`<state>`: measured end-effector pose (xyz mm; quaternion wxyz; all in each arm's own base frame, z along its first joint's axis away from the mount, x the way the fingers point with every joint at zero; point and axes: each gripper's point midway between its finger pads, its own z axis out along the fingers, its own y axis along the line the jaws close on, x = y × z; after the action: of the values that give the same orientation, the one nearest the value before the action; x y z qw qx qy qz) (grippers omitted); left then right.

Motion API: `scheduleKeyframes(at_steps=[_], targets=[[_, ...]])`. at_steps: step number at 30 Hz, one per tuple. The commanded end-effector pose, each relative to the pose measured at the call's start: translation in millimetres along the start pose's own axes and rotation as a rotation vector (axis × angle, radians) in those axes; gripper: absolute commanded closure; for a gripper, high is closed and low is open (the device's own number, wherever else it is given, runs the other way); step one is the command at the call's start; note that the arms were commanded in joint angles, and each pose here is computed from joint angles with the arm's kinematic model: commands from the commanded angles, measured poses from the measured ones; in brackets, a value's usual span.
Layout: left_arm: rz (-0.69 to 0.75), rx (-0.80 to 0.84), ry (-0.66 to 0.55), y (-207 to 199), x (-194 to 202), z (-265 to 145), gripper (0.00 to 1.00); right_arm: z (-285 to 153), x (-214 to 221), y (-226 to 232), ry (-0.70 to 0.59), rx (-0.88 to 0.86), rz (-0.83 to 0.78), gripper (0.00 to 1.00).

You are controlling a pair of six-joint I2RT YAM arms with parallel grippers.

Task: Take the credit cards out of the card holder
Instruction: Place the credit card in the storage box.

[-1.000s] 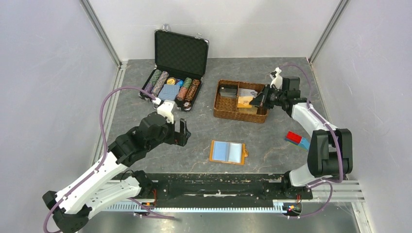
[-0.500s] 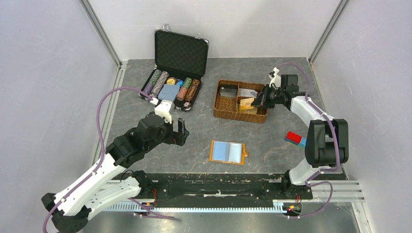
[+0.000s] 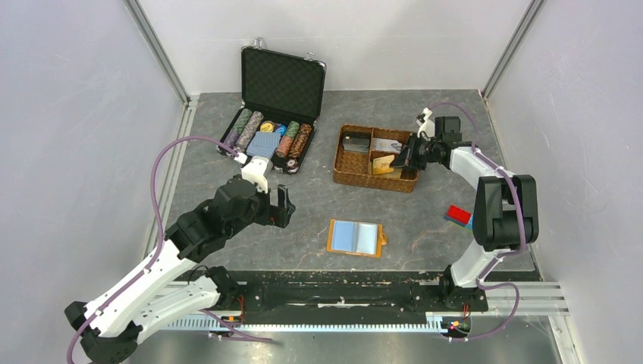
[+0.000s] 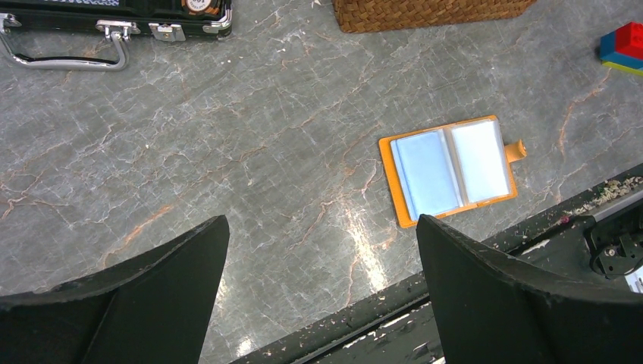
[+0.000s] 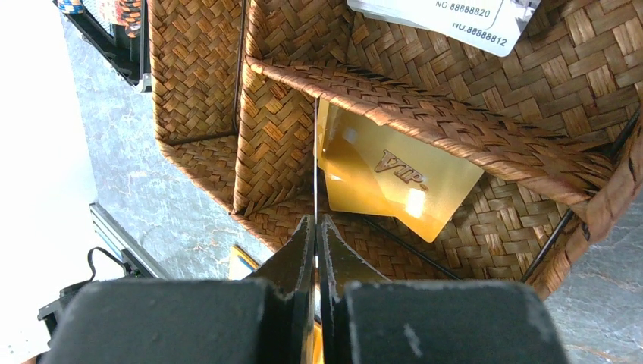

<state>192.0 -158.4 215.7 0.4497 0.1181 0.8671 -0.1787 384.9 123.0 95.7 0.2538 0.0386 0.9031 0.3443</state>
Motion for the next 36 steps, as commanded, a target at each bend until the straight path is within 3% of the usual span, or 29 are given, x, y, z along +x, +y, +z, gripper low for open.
scheduleKeyframes(at_steps=[1, 24, 36], targets=[[0.048, -0.007, -0.044, 3.5, -12.9, -5.1, 0.00, 2.9, -19.2, 12.3, -0.038, -0.058, -0.028, 1.00], [0.040, 0.008, -0.058, 2.2, -13.8, -9.6, 0.00, 29.5, -15.4, 5.6, 0.000, -0.027, 0.000, 1.00], [0.038, 0.010, -0.059, 1.9, -13.8, -9.3, 0.00, 33.3, -16.2, -13.2, 0.010, 0.061, -0.019, 0.83]])
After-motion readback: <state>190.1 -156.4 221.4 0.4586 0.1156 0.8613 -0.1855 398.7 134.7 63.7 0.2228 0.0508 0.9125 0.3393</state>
